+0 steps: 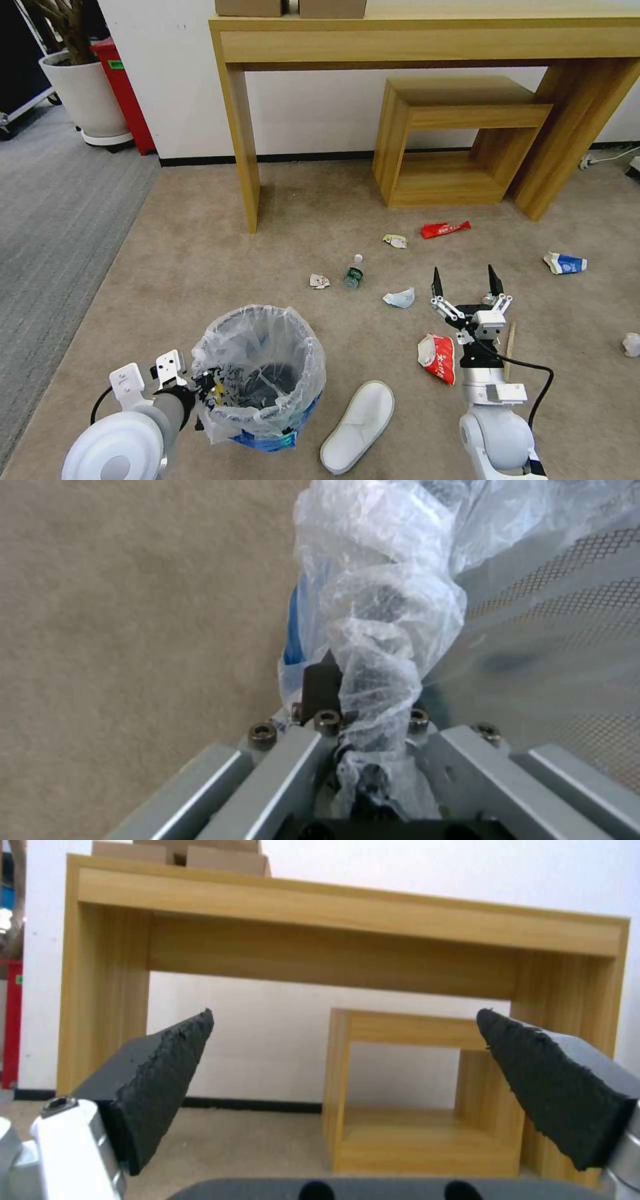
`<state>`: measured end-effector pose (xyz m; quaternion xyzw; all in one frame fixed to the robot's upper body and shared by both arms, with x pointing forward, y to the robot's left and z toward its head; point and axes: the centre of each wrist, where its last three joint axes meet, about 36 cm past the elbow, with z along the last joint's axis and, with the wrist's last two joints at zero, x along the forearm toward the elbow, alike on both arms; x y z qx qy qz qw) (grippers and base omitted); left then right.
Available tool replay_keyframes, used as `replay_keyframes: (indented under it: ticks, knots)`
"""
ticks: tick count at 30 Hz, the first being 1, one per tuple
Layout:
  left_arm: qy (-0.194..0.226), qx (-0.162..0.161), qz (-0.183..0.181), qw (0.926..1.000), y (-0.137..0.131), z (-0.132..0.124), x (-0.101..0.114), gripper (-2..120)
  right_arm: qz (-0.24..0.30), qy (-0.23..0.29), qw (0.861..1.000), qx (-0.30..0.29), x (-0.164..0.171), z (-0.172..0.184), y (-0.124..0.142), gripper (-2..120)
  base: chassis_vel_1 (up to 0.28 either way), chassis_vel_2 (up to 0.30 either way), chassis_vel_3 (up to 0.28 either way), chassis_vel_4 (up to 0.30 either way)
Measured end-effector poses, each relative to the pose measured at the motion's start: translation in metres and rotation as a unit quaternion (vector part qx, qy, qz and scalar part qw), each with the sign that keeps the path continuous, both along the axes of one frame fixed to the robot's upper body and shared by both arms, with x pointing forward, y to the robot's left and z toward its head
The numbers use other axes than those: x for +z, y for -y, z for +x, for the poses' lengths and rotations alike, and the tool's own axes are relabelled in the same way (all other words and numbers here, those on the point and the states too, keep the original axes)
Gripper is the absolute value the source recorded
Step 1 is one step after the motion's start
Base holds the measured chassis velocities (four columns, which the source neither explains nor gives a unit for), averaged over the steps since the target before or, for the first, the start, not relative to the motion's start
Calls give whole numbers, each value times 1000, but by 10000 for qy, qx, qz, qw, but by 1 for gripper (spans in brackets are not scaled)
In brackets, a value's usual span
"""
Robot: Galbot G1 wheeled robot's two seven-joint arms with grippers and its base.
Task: Pick up the trash bin and place the garbage on the floor into it.
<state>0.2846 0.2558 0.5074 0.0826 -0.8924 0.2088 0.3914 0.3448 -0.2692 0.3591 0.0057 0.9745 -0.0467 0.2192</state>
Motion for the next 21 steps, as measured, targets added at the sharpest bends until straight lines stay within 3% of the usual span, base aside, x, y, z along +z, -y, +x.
replay_keyframes:
  ticks: [6,9,17,21]
  knots:
    - [-74,125,86,9999,-20,6,13,0,285,-524,9982,-41,6,4,1,100,0,0,0,0]
    - [-194,165,132,9996,-29,5,18,0,909,-1098,9896,-190,4,2,-5,100,0,0,0,0]
    - [-394,210,250,9987,-35,5,16,0,1438,-1680,9746,-344,2,2,-13,100,0,0,0,0]
    - [-524,300,330,9976,-42,4,18,0,1647,-2258,9585,-557,0,2,-19,100,0,0,0,0]
